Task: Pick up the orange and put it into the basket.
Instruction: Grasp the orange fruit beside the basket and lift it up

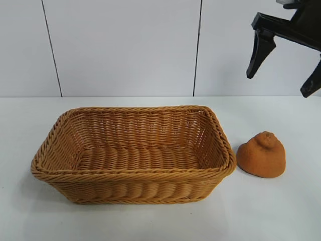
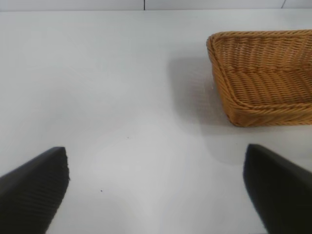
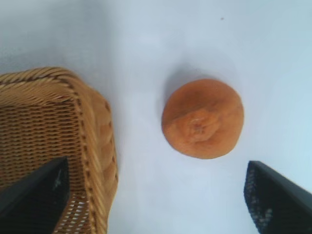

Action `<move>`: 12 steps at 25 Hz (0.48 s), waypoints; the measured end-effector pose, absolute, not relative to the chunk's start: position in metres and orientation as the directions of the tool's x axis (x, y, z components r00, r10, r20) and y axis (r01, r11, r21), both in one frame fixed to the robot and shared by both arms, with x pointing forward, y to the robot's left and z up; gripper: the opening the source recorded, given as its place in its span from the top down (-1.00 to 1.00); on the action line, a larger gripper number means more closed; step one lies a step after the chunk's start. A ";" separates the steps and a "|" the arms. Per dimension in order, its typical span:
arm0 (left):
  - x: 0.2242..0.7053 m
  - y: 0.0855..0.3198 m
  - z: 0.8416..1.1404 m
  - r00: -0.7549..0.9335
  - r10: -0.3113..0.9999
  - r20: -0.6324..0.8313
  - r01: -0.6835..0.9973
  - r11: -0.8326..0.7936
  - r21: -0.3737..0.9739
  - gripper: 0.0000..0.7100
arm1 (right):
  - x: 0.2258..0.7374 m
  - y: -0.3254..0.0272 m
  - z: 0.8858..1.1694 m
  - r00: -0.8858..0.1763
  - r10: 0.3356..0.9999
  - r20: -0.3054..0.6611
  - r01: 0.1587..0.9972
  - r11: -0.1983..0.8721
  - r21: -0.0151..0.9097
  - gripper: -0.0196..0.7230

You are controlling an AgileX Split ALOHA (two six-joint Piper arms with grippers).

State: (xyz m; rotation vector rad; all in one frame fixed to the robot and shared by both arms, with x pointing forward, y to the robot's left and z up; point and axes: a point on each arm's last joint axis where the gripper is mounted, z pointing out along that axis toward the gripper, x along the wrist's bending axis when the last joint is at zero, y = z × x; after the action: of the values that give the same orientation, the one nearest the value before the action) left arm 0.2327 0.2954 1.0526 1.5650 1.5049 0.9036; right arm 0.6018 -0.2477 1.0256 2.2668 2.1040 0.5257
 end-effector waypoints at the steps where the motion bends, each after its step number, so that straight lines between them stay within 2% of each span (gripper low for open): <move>1: 0.233 0.295 1.053 0.051 0.999 -0.019 0.453 -0.006 0.892 -0.95 | 0.605 -0.249 1.020 0.049 0.971 0.236 0.972 -0.101 0.213 -0.85; 6: 0.233 0.295 1.053 0.051 0.999 -0.019 0.453 -0.006 0.892 -0.95 | 0.613 -0.249 0.995 0.059 0.972 0.226 0.985 -0.093 0.146 -0.85; 12: 0.233 0.295 1.053 0.051 0.999 -0.019 0.453 -0.006 0.892 -0.95 | 0.624 -0.249 0.952 0.083 0.974 0.212 0.993 -0.099 0.066 -0.85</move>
State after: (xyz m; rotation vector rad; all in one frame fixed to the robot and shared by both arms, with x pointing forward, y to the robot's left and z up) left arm 0.2327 0.2954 1.0526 1.5650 1.5049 0.9036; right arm 0.6244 -0.2487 0.9525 2.3789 2.1696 0.3279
